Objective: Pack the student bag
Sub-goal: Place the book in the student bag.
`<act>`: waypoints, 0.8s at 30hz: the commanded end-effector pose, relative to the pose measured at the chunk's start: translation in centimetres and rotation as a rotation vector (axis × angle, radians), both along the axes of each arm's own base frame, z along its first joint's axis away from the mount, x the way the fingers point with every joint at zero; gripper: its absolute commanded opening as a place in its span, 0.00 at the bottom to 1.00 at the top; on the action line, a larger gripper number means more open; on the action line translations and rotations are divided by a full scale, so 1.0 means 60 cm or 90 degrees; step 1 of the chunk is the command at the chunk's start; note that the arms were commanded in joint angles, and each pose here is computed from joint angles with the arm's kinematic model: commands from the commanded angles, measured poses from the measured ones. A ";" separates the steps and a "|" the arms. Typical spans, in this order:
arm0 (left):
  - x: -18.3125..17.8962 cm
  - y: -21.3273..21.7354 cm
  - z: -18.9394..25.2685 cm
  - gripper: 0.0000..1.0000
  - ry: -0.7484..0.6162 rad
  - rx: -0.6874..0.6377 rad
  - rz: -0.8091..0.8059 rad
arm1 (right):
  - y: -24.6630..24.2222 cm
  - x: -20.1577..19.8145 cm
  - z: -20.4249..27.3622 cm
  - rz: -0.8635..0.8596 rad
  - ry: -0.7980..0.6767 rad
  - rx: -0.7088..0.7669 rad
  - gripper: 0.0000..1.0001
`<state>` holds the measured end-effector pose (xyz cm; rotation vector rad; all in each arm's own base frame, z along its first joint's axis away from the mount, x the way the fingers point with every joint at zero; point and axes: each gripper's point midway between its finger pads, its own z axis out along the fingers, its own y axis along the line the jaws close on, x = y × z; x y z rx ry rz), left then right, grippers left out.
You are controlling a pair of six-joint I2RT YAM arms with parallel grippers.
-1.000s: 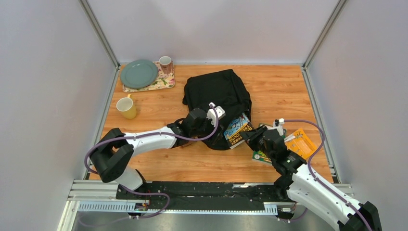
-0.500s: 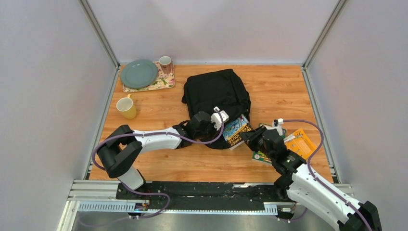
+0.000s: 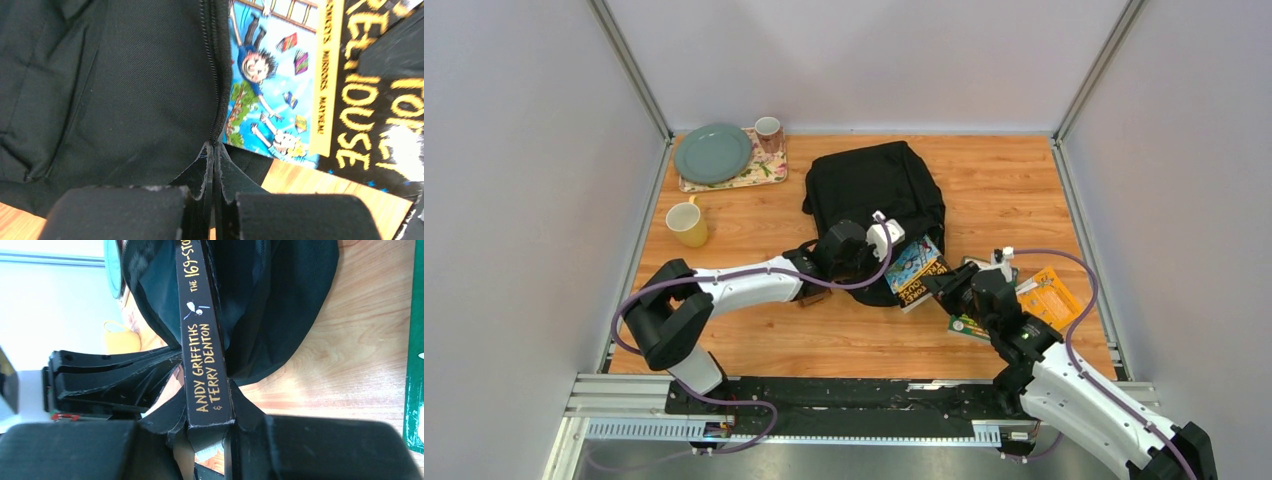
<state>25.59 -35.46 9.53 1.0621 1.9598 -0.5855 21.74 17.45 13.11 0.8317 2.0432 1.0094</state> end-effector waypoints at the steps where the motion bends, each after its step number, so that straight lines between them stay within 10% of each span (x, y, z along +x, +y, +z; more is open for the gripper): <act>1: 0.008 -0.036 0.104 0.00 -0.040 -0.073 -0.033 | 0.022 0.016 0.082 0.018 -0.068 0.060 0.00; 24: 0.001 -0.049 0.275 0.00 -0.070 -0.135 -0.055 | 0.075 0.095 0.126 -0.014 -0.107 0.243 0.00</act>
